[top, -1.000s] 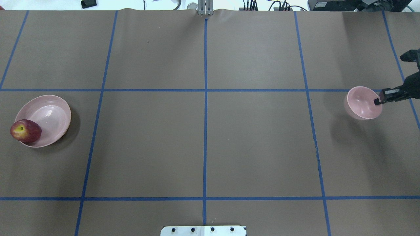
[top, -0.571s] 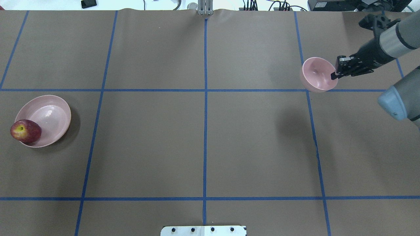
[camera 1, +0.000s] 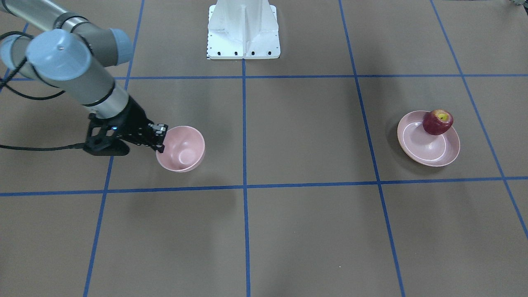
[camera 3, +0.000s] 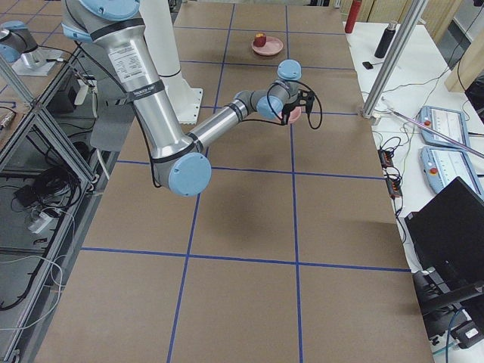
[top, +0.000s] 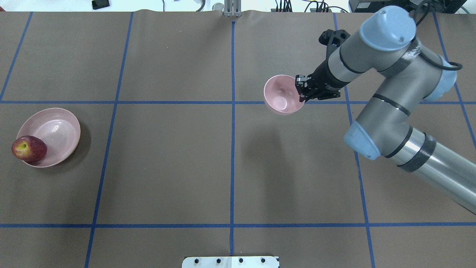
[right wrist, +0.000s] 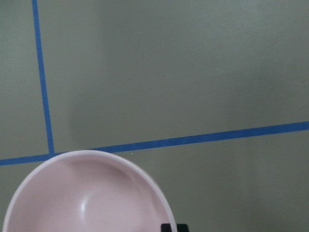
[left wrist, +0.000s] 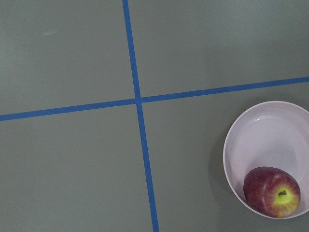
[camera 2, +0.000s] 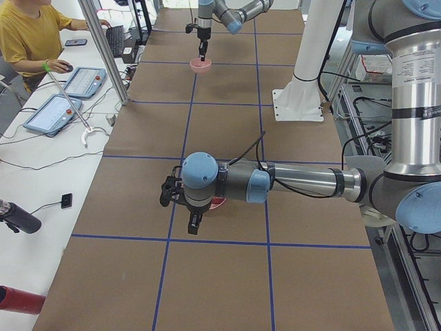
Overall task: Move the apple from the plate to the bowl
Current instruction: 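Slide the pink bowl with the right gripper toward the table center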
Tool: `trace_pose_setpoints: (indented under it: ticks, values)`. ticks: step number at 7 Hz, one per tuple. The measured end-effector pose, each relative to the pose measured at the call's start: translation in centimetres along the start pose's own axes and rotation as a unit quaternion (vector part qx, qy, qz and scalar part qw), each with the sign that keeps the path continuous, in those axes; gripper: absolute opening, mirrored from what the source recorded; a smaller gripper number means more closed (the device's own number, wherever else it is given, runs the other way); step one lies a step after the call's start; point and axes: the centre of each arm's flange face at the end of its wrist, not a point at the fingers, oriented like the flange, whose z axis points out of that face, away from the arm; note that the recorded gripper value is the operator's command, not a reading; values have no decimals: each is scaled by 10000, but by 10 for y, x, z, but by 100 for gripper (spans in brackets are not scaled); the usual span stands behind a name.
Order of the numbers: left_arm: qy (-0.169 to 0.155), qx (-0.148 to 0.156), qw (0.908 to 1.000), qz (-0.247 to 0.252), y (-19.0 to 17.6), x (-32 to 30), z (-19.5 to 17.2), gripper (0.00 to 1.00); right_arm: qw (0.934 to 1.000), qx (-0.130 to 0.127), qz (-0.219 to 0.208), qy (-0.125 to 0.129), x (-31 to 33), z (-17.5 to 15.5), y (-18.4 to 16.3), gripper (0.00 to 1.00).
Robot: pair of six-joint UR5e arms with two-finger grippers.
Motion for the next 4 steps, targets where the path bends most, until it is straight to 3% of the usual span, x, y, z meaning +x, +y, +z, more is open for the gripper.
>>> trace_pose_setpoints:
  ticks: [2,4]
  values:
    - [0,2,10000,5,0,0,0,98,9994,119,19,310,-58,43,54,0]
    - [2,4,10000,10,-1,1,0,98,9986,68,-1,528,-83,70,80,0]
